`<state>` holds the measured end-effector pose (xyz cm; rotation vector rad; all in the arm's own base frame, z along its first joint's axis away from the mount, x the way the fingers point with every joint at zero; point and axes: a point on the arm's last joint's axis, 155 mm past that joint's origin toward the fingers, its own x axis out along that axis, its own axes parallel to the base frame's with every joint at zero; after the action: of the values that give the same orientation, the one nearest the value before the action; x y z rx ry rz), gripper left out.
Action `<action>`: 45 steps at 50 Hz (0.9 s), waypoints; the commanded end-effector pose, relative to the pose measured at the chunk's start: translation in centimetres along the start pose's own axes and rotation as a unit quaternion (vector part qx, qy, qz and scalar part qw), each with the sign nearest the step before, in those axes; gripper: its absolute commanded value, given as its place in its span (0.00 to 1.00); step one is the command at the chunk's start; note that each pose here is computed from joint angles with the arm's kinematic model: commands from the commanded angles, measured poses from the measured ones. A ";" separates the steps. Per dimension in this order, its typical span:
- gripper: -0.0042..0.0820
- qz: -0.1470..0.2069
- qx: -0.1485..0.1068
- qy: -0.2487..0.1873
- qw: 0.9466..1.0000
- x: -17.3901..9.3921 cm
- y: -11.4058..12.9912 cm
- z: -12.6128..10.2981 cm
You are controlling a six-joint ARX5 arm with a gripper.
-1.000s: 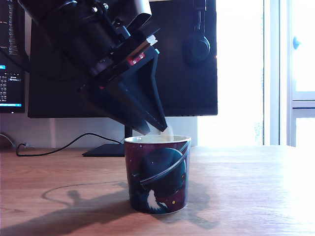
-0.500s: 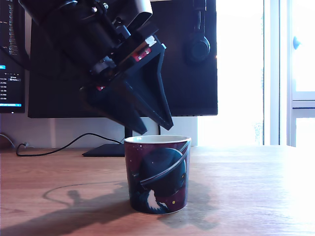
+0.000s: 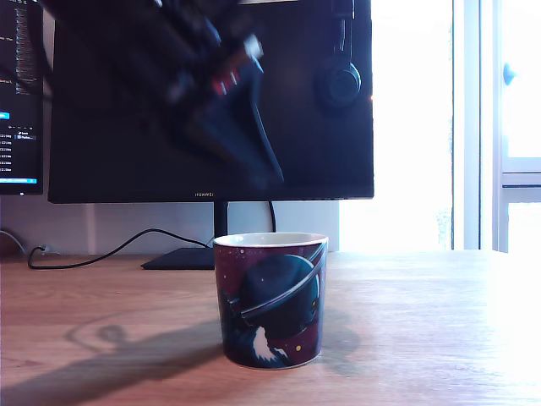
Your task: Pick up the coffee capsules from the table one by one and drop them inside the nearest coffee cup
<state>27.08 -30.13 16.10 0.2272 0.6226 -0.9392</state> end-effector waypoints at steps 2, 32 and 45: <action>0.03 0.014 -0.014 -0.002 1.000 -0.9 1.6 -1.4; 0.03 0.161 -0.126 -0.082 0.975 -8.9 12.1 -6.2; 0.03 0.239 -0.171 -0.128 0.947 -12.7 14.0 -8.9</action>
<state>29.81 -10.02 15.75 -0.0448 0.4623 -0.3989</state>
